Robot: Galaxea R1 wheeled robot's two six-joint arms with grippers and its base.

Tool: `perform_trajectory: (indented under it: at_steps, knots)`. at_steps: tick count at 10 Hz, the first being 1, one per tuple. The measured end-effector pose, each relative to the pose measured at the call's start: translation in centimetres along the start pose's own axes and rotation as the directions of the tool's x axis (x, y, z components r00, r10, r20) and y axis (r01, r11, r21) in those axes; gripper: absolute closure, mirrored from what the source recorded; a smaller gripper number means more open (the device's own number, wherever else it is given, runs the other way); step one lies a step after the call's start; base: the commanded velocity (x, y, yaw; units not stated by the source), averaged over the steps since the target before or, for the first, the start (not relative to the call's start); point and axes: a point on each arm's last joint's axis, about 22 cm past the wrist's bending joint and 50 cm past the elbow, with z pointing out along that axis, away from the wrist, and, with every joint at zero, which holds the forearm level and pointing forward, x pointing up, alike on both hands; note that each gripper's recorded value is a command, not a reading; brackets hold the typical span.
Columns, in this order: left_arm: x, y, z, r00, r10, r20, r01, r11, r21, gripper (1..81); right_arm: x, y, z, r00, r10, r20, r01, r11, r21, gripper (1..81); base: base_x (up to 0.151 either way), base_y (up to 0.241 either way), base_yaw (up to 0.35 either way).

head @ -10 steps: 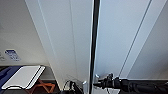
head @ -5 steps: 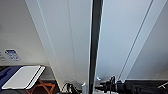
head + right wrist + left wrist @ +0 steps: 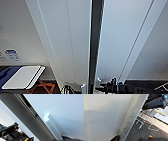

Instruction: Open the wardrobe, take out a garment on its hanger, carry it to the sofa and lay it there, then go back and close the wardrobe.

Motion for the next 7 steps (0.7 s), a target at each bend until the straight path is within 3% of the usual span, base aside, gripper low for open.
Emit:
perform_trajectory:
  at_steps: [4,7]
  knots:
    - [-1.0,0.7,-1.8,0.996,-0.070,-0.049,0.067,0.995,-0.069,1.0,-1.0,-0.7,-0.9,1.000,0.019,-0.008,-0.019,1.000,0.016,1.0,0.000,0.000,0.000]
    - [-1.5,0.9,-2.6,0.993,-0.100,-0.062,0.094,0.992,-0.089,1.0,-2.0,-1.4,-2.0,0.999,0.040,-0.013,-0.040,0.999,0.030,1.0,0.000,0.000,0.000]
